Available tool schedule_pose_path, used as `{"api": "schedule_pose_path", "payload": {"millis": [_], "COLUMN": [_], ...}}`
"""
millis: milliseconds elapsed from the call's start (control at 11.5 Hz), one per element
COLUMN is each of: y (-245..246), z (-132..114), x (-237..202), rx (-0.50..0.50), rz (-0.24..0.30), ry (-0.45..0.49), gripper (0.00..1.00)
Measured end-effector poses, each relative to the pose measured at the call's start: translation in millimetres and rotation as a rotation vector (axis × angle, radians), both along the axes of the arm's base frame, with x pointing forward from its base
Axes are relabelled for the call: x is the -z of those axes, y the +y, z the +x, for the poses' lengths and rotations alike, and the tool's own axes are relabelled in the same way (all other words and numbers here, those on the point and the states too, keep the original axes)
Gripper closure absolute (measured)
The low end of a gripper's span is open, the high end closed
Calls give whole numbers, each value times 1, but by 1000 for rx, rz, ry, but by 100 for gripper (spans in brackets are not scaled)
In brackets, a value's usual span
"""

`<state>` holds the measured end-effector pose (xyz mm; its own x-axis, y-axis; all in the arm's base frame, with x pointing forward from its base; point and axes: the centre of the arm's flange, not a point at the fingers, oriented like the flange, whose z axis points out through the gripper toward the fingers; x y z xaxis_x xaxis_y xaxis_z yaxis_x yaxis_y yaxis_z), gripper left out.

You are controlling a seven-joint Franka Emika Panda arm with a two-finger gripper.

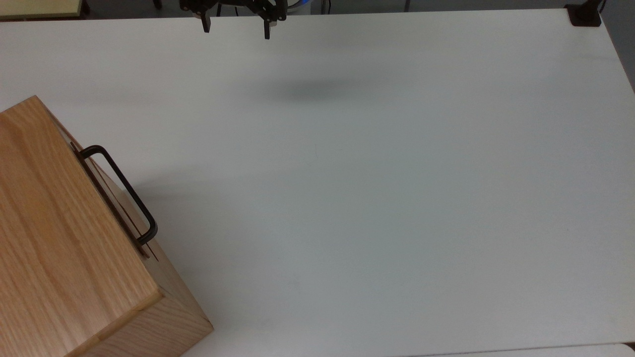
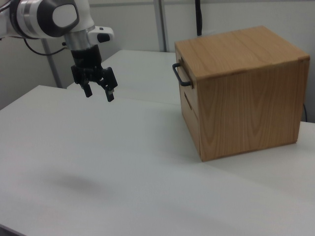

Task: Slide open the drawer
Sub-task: 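Open the gripper and move it toward the wooden cabinet's black handle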

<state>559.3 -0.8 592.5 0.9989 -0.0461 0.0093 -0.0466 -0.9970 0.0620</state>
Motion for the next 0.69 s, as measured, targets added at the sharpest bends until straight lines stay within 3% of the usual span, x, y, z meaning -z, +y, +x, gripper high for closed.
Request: {"api": "schedule_pose_path", "payload": {"millis": [693], "y": [0], "z": [15], "x": [13], "rx": [-3], "rz": [-1], "ry": [-26], "gripper": [0]}}
